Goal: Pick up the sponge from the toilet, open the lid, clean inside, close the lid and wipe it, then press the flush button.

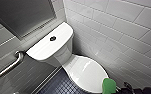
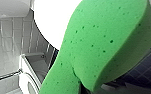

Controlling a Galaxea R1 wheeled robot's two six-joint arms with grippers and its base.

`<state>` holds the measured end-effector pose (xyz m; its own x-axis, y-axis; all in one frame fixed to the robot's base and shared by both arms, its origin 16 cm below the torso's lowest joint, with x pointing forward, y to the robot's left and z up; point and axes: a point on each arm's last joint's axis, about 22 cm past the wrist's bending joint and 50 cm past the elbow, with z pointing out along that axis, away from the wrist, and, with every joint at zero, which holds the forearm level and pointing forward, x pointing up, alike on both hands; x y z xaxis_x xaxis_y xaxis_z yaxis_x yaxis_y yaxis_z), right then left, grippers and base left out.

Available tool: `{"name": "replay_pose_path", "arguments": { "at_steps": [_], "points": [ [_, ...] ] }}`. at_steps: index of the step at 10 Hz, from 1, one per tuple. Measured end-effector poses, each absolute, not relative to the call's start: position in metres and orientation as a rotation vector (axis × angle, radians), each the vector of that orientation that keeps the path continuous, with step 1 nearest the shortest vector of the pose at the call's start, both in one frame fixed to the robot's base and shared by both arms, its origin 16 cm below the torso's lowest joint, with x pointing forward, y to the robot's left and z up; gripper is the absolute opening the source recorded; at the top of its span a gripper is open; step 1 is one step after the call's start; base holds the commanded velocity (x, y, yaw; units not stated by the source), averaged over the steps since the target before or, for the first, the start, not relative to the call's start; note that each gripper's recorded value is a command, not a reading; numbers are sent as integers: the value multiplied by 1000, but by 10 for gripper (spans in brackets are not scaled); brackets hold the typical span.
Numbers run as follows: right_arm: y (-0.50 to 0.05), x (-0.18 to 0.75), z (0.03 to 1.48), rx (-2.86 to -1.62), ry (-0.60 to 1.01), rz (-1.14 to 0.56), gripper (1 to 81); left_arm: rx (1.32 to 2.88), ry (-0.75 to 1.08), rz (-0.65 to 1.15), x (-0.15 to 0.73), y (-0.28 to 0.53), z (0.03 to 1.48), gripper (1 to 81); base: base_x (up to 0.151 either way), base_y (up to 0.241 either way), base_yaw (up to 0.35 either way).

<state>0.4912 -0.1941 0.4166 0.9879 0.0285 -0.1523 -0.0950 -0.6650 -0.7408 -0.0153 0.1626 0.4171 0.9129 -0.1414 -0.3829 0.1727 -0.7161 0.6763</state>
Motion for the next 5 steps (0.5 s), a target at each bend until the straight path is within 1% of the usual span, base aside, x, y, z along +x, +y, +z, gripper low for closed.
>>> {"name": "replay_pose_path", "arguments": {
  "at_steps": [3,4,5],
  "points": [
    [-120,513,427,-2211,-61,271,10,2305,19,-528,-17,153,412,811,0,0,0],
    [-104,519,423,-2211,-90,300,10,2313,15,-534,-19,156,409,811,0,0,0],
    [-95,532,409,-2239,-106,324,10,2316,13,-535,-21,154,406,811,0,0,0]
  ]
}}
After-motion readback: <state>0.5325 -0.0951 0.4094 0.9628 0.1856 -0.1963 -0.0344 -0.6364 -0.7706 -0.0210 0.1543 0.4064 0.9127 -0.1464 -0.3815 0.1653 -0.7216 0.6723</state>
